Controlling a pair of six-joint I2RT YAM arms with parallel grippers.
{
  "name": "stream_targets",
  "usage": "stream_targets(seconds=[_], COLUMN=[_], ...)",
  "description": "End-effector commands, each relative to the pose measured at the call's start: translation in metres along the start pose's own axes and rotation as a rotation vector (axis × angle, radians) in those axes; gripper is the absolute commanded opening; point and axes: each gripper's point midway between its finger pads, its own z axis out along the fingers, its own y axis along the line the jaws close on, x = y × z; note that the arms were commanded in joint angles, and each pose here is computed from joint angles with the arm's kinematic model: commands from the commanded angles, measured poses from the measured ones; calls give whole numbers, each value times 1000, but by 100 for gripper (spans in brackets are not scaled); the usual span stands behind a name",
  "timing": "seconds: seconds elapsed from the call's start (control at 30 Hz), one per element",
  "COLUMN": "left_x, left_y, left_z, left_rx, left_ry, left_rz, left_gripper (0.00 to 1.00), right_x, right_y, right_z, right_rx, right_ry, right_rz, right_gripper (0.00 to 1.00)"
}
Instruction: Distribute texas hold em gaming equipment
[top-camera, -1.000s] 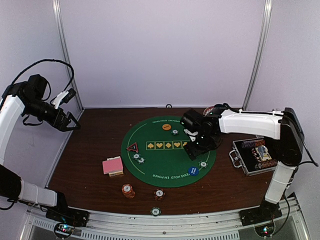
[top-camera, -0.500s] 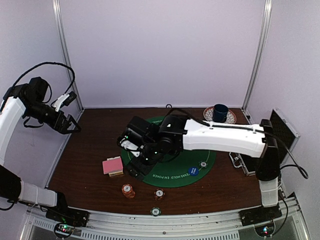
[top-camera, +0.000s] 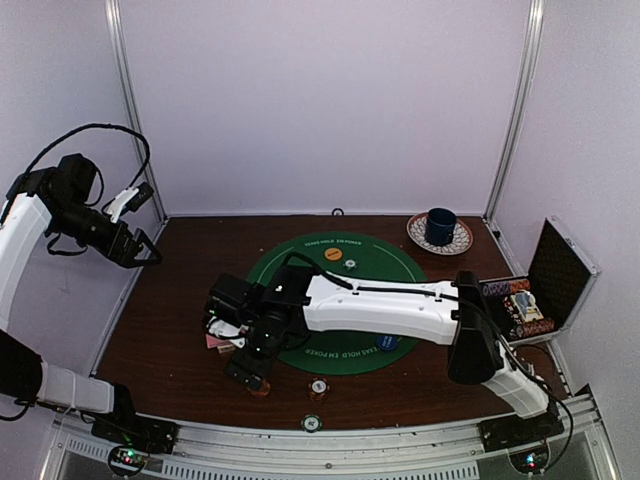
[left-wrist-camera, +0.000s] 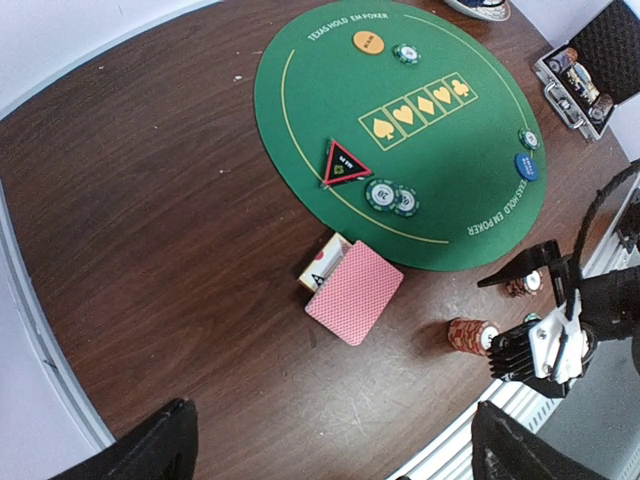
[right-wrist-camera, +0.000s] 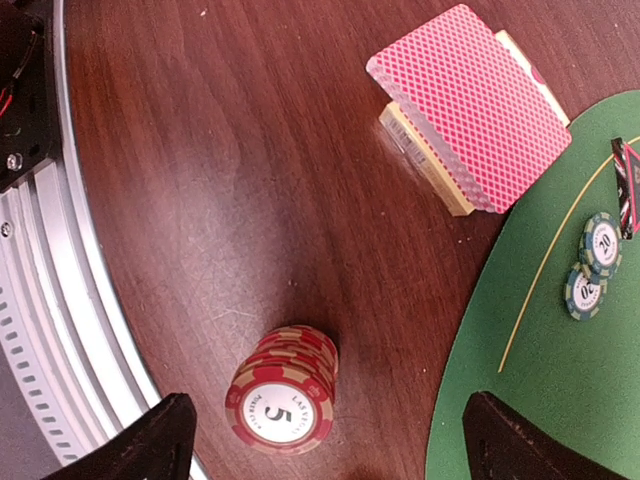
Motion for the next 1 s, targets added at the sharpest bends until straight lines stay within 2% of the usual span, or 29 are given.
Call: stream_targets(seconds=[0.0,0.27,0.77,0.97], left_x=[-11,-12,-12,-11], left_y=[-2,-3,-4,-4], left_z=[-7,-8,-10,-9], left_rx=[-5,-2,-7,-6], left_ry=[-52,-55,-60,-56], left_rz=[31,30,34,33], left_gripper=[97,98,98,98], right_x=[1,8,13,13], right_y=[6,10,7,6], right_z=[6,19,34,34], right_rx=[-37,-59,-72,-73], right_ry=[18,47,65,60], right_rz=[-6,-1,31,41], right_gripper=[94,85,73,65])
